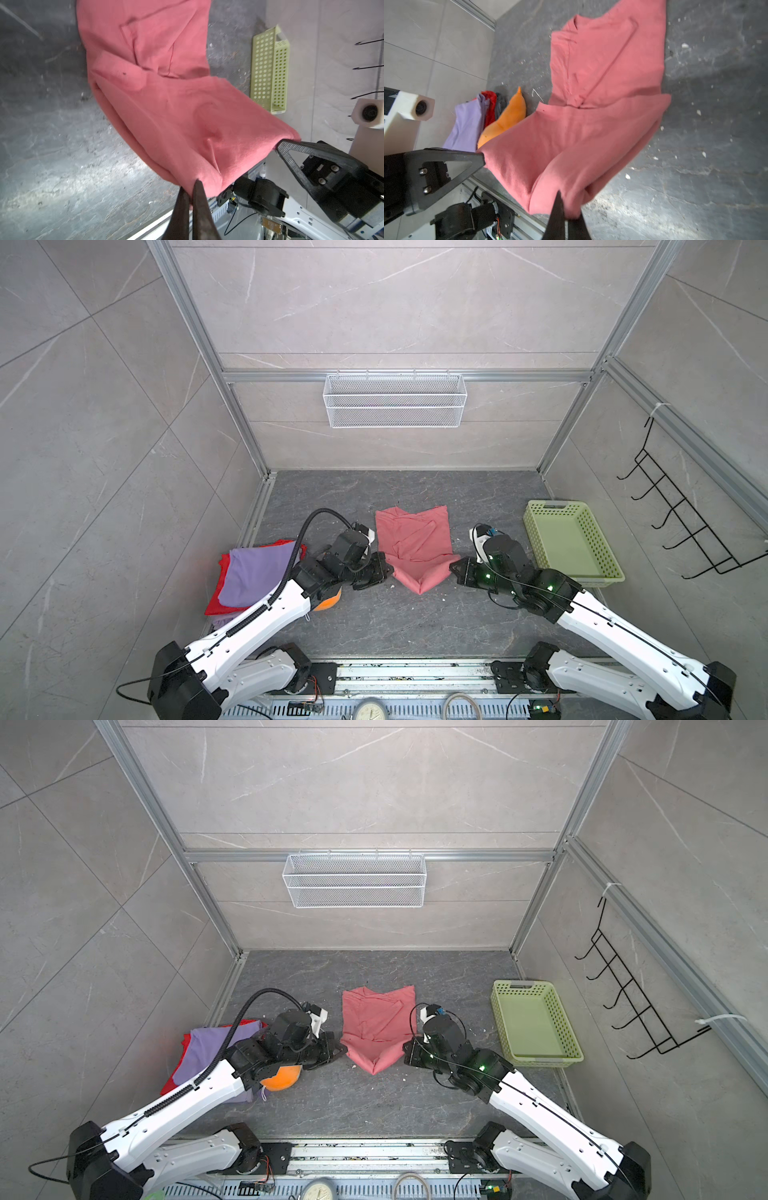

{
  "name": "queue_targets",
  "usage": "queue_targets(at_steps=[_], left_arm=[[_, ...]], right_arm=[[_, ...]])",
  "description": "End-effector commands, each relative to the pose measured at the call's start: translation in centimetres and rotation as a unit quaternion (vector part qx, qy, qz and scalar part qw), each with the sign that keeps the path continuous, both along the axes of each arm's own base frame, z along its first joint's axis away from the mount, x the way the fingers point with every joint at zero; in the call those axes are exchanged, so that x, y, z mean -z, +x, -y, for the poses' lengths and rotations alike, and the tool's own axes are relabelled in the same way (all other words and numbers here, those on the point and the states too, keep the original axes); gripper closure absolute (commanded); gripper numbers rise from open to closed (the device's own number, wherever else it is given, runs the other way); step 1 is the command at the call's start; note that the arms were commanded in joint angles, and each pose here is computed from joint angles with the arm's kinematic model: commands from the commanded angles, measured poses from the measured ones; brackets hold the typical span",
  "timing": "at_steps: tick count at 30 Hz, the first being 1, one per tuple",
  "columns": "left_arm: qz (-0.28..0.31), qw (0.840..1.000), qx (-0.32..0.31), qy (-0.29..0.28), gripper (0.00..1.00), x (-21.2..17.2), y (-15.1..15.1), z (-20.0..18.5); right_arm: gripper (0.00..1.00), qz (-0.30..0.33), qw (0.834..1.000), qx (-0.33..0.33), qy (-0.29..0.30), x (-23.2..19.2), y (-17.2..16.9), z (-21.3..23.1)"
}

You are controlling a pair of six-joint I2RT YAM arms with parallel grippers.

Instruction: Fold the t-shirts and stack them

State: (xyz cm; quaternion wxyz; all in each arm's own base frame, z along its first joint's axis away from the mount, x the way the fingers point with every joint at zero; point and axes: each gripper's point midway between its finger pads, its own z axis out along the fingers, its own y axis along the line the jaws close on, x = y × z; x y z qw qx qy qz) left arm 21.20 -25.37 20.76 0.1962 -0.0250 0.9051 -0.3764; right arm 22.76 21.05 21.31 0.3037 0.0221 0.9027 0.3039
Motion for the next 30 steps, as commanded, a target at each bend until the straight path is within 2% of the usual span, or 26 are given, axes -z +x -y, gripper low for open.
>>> queue_targets(at_steps=[1, 4, 8, 14, 17, 23, 30], left_arm=[[0.063, 0.998, 0.001, 0.022, 1.00, -2.8, 2.3, 0.0], [0.073, 0.997, -0.003, 0.010, 1.00, -3.2, 4.5, 1.1], [0.063, 0.998, -0.024, 0.018, 1.00, -1.8, 8.2, 1.4], [0.057, 0.996, -0.072, 0.015, 1.00, -0.8, 14.1, -0.2], [0.040, 0.996, -0.080, -0.004, 1.00, -0.4, 15.9, -0.6], [0.018, 0.998, -0.058, -0.015, 1.00, 0.3, 15.4, 0.0], [-0.020, 0.998, -0.037, -0.051, 1.00, 0.6, 10.5, -0.2]], right_arm=[[1.00, 0.056, 0.998, 0.008, -0.022, -2.7, 3.0, -1.1], [1.00, 0.062, 0.996, 0.030, -0.057, -2.8, 5.4, -1.5], [1.00, 0.064, 0.994, 0.044, -0.081, -2.5, 8.2, -2.6], [1.00, 0.028, 0.995, 0.065, -0.066, -0.1, 12.4, -4.0], [1.00, 0.016, 0.995, 0.079, -0.063, 0.9, 12.8, -3.7], [1.00, -0.008, 0.995, 0.073, -0.062, 2.2, 11.8, -3.0], [1.00, -0.048, 0.997, 0.054, -0.036, 3.7, 7.6, -1.8]])
